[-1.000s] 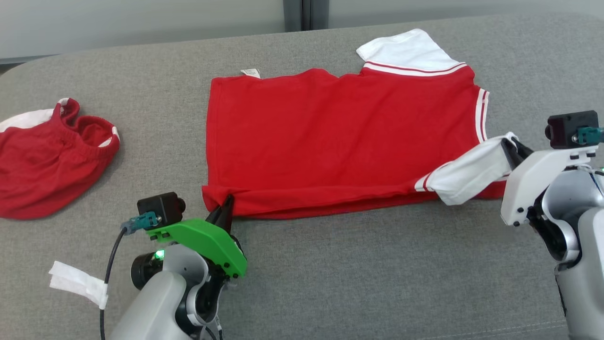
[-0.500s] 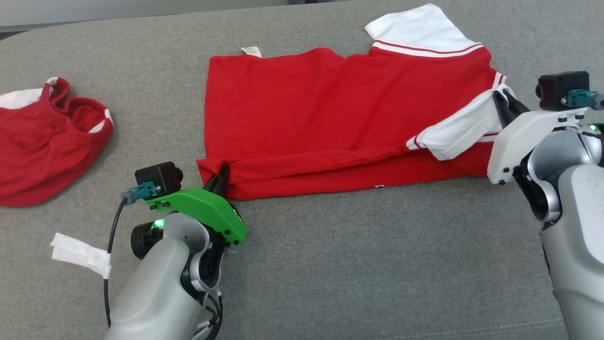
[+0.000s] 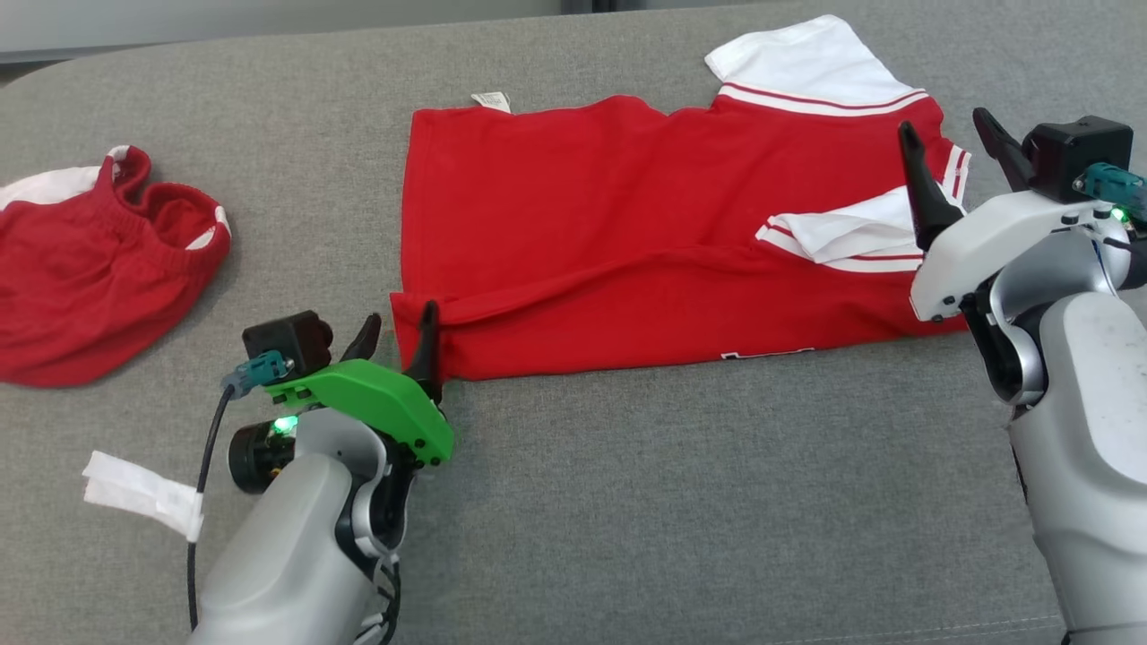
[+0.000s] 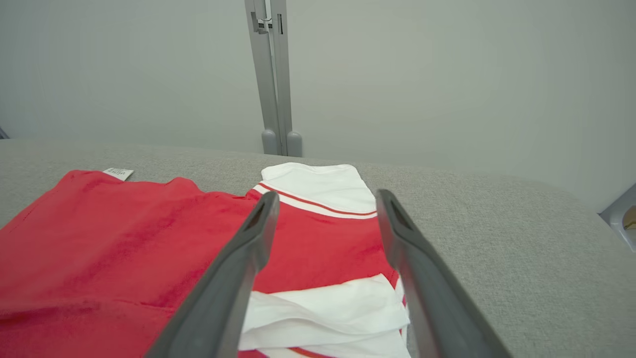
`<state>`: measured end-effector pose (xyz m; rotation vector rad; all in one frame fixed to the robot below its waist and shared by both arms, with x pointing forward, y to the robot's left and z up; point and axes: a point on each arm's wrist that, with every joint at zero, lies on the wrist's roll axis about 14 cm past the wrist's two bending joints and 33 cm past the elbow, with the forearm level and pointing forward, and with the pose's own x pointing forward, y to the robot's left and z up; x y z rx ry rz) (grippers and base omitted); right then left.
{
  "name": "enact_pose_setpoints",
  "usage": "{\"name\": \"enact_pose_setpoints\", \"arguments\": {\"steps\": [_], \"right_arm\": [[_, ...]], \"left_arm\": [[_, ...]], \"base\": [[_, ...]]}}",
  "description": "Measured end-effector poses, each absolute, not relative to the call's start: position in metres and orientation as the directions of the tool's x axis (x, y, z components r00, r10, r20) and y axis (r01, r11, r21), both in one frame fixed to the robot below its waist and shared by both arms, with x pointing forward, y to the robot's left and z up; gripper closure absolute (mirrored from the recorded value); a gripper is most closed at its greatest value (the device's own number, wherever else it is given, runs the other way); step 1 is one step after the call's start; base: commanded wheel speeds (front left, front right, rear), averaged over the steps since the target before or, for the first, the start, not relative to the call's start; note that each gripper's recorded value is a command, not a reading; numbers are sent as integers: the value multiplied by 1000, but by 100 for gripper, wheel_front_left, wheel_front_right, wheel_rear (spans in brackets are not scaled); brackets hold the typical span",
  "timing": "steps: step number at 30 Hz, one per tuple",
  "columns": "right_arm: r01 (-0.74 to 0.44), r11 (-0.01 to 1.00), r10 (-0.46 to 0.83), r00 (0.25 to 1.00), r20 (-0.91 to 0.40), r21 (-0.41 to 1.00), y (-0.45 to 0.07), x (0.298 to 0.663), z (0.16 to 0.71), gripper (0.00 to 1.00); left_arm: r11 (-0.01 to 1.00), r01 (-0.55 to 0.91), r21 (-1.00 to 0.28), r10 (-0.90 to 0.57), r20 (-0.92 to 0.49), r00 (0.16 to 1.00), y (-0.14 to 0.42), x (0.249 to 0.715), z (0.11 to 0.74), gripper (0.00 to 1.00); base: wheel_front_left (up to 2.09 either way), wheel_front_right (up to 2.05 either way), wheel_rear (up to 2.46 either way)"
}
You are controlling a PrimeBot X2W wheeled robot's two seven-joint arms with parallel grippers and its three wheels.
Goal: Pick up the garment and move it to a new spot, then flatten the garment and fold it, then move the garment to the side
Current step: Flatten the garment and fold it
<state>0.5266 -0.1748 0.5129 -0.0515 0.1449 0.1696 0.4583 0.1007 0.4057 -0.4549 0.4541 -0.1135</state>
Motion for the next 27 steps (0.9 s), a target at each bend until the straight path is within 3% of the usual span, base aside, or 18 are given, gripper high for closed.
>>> {"name": "enact_pose_setpoints", "arguments": {"steps": [8, 16, 27], "right_arm": [[-85, 996, 72, 959, -275, -35, -210, 494, 490, 0], [10, 999, -31, 885, -464, -48, -242, 454, 449, 0], [18, 998, -47, 819, -571, -57, -244, 463, 418, 0]], "left_arm": [[936, -6, -351, -150, -414, 898, 124, 437, 398, 0], [945, 50, -322, -192, -426, 884, 106, 430, 391, 0], [965, 101, -244, -209, -473, 856, 93, 448, 376, 0]], "base": [[0, 0, 0], [0, 0, 0], [0, 0, 0]]}}
